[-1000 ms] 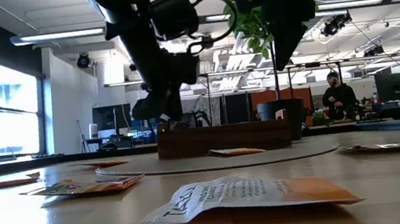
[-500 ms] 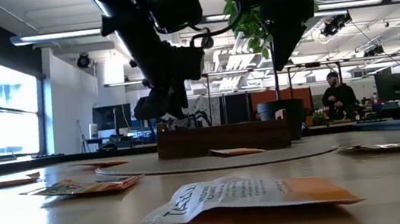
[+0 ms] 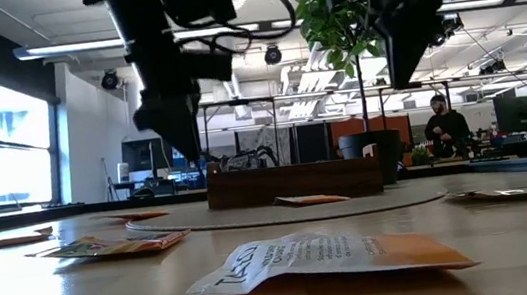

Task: Pick & Place Tea
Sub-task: Put the black tea bag into the left side area of the wooden organizer

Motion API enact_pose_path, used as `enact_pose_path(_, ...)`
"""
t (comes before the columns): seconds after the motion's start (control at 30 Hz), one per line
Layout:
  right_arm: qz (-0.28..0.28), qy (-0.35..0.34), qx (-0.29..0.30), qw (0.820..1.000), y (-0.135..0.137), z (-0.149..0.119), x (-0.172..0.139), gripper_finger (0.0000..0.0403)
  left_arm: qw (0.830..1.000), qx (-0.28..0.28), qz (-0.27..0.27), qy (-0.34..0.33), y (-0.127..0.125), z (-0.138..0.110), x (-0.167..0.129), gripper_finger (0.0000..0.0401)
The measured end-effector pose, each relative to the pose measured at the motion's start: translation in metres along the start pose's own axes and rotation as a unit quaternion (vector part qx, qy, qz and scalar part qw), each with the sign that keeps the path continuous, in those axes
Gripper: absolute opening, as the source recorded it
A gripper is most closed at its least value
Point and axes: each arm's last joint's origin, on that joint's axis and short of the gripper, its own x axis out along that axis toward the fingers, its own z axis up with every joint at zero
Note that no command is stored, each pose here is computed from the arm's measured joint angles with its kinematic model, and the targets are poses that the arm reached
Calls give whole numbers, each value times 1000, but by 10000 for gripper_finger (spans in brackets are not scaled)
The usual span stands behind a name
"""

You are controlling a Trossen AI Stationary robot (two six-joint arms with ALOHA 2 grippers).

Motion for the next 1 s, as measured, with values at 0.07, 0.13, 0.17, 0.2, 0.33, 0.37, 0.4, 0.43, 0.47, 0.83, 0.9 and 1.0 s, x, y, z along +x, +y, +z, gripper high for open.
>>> enact_pose_path(0.07, 16, 13, -14, 1000, 5, -4, -2, 78, 1000, -3, -4, 12, 7, -9, -12, 145)
enact_pose_path(0.13, 44, 33, -19, 998, 11, -9, -4, 78, 1000, -12, -8, 6, 15, -14, -25, 145)
enact_pose_path(0.17, 56, 40, -22, 997, 14, -11, -5, 78, 1000, -26, -12, -8, 18, -15, -31, 145)
enact_pose_path(0.2, 65, 46, -26, 996, 17, -13, -6, 78, 999, -37, -16, -11, 21, -21, -36, 145)
enact_pose_path(0.33, 107, 66, -44, 991, 28, -19, -10, 78, 995, -81, -20, -48, 32, -40, -51, 145)
enact_pose_path(0.37, 116, 74, -47, 989, 30, -21, -11, 78, 995, -88, -20, -46, 34, -49, -52, 145)
enact_pose_path(0.4, 121, 82, -48, 988, 31, -23, -12, 78, 994, -97, -22, -51, 34, -55, -52, 145)
enact_pose_path(0.43, 122, 88, -47, 988, 33, -25, -12, 78, 990, -115, -28, -71, 34, -58, -53, 145)
enact_pose_path(0.47, 124, 93, -46, 987, 34, -27, -13, 78, 988, -127, -35, -85, 34, -63, -52, 145)
enact_pose_path(0.83, 150, 85, -60, 983, 47, -53, -16, 78, 978, -153, -75, -116, 24, -100, -33, 145)
enact_pose_path(0.9, 178, 72, -43, 980, 43, -63, -13, 78, 977, -157, -77, -125, 24, -97, -33, 145)
enact_pose_path(1.0, 197, 55, 8, 979, 29, -84, -9, 78, 975, -161, -82, -132, 24, -96, -33, 145)
